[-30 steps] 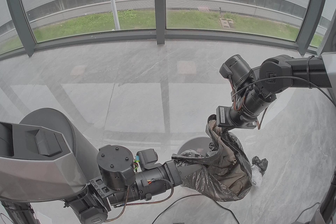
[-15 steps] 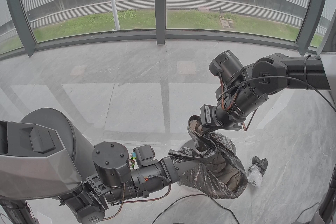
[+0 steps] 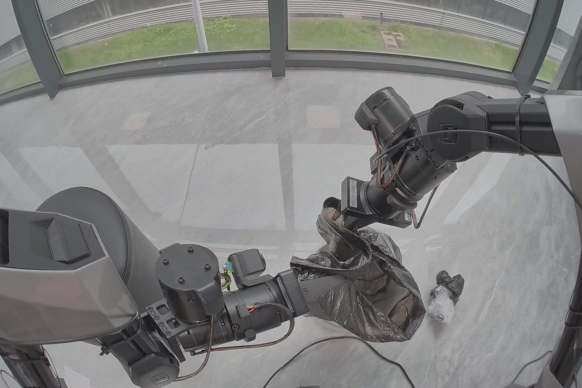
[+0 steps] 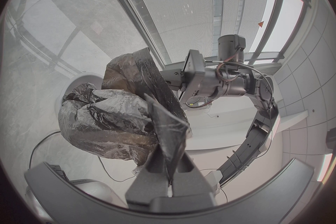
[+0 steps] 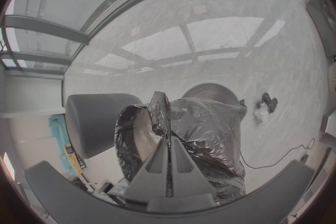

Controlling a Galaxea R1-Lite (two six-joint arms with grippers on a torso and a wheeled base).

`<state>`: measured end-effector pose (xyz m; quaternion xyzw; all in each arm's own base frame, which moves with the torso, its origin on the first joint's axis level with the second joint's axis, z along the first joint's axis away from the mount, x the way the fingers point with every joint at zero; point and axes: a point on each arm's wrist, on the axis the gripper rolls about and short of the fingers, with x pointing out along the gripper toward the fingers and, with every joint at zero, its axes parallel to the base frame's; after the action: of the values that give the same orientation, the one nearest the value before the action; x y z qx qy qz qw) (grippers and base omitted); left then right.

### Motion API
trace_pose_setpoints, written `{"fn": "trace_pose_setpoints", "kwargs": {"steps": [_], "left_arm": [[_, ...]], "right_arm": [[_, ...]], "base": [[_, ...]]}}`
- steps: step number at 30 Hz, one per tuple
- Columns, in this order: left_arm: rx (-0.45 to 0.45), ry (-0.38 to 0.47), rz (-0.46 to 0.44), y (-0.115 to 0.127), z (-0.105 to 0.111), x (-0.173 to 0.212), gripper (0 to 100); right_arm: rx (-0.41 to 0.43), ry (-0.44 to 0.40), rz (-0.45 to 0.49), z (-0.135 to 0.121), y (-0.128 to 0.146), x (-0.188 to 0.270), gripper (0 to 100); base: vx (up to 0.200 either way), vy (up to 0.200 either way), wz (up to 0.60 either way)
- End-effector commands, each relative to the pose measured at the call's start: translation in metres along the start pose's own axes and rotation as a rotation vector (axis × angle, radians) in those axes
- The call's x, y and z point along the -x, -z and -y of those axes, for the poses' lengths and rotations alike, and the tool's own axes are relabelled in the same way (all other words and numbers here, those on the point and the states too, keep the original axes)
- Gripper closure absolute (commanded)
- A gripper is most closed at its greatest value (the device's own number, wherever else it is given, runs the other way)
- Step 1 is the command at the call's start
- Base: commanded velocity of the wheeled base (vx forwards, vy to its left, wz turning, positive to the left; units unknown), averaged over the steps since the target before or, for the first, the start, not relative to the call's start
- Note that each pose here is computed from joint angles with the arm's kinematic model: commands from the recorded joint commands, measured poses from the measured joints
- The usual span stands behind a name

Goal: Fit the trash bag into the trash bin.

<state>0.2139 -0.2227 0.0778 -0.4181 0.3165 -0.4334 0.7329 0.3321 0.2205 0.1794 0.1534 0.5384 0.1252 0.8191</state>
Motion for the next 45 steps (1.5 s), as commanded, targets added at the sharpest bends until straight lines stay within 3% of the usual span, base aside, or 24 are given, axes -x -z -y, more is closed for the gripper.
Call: {"fn": "trace_pose_setpoints", "kwargs": {"steps": [1, 9, 16, 25, 31, 39, 41, 45], "left_arm": [[0.002, -0.003, -0.002, 0.001, -0.001, 0.0, 100], [0.005, -0.01, -0.011, 0.002, -0.006, -0.005, 100], [0.002, -0.01, -0.011, 0.001, -0.015, -0.02, 100], [-0.074, -0.007, 0.003, -0.004, -0.021, -0.03, 100], [-0.068, -0.021, -0.004, -0.002, -0.029, -0.034, 100], [-0.074, -0.022, 0.033, -0.007, -0.041, -0.056, 100], [-0.074, -0.027, 0.041, -0.007, -0.044, -0.059, 100], [-0.081, -0.013, 0.072, -0.013, -0.054, -0.076, 100]], "right_arm": [[-0.045, 0.094, 0.006, 0.016, -0.006, -0.015, 100], [-0.069, 0.224, 0.081, 0.048, -0.026, -0.015, 100], [-0.054, 0.223, 0.101, 0.05, -0.029, -0.009, 100], [0.019, 0.178, 0.075, 0.035, -0.02, -0.011, 100], [0.055, 0.332, 0.051, 0.045, -0.012, -0.045, 100], [0.066, 0.395, 0.032, 0.062, -0.014, -0.053, 100], [0.066, 0.396, 0.032, 0.063, -0.014, -0.054, 100], [0.071, 0.343, 0.132, 0.059, -0.025, -0.072, 100]], "base": [[0.0, 0.0, 0.0], [0.0, 0.0, 0.0], [0.0, 0.0, 0.0], [0.0, 0.0, 0.0], [0.0, 0.0, 0.0], [0.0, 0.0, 0.0], [0.0, 0.0, 0.0], [0.0, 0.0, 0.0]]}}
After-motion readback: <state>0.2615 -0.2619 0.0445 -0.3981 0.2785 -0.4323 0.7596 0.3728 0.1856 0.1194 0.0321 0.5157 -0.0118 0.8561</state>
